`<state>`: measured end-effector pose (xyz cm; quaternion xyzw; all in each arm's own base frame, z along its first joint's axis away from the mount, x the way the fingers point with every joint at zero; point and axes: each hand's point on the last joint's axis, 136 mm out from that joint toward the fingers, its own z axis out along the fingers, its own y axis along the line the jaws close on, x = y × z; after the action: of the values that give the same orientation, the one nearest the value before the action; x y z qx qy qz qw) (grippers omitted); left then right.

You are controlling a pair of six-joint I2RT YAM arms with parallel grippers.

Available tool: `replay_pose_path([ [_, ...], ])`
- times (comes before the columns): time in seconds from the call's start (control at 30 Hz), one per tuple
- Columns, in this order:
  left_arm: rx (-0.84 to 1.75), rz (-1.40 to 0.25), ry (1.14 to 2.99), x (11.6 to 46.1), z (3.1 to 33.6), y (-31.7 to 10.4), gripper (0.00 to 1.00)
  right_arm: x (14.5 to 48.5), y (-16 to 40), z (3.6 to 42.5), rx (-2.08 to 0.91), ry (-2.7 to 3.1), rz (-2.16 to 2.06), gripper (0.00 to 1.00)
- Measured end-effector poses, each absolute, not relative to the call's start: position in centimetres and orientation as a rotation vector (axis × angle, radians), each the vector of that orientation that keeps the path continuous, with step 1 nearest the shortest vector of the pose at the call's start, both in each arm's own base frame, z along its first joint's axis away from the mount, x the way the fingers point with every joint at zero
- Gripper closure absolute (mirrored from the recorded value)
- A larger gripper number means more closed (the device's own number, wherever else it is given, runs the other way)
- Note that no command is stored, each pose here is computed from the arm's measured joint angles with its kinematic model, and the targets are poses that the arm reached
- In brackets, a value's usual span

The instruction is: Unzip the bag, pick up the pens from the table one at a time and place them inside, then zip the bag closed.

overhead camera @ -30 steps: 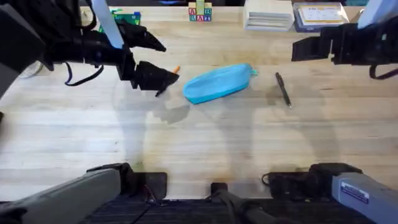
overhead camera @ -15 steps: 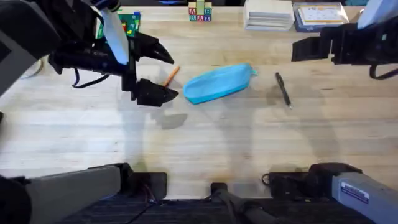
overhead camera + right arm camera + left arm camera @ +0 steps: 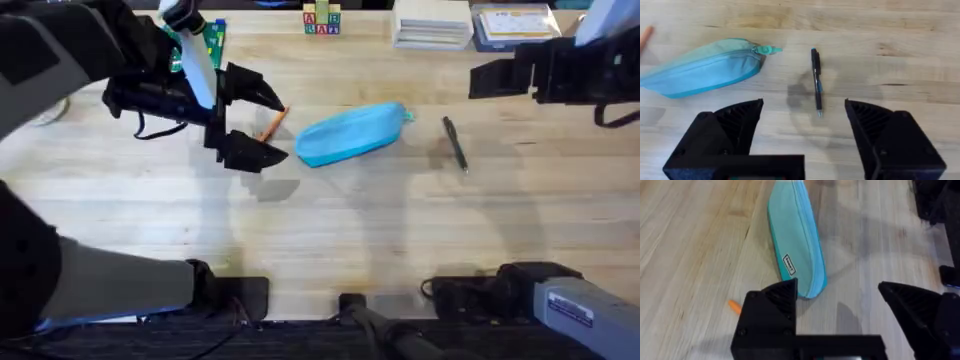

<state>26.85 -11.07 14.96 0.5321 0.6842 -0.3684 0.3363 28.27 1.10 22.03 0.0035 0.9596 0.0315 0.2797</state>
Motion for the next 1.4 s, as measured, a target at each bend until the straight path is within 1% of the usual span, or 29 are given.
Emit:
replay_pose_path([
  [0.2,1.382,-0.997,1.744,27.1,14.5,-11.3,0.007,28.3,1.1,22.0,0.010,2.574,0.084,0.003],
  [0.5,1.426,-0.967,1.655,27.2,14.8,-11.5,0.007,28.3,1.1,22.0,0.010,2.574,0.084,0.003],
  [1.23,1.451,-0.934,1.615,27.4,14.8,-11.5,0.007,28.3,1.1,22.0,0.009,2.574,0.084,0.003],
  [1.4,1.458,-0.918,1.601,27.3,13.7,-11.6,0.008,28.3,1.1,22.0,0.009,2.574,0.084,0.004],
])
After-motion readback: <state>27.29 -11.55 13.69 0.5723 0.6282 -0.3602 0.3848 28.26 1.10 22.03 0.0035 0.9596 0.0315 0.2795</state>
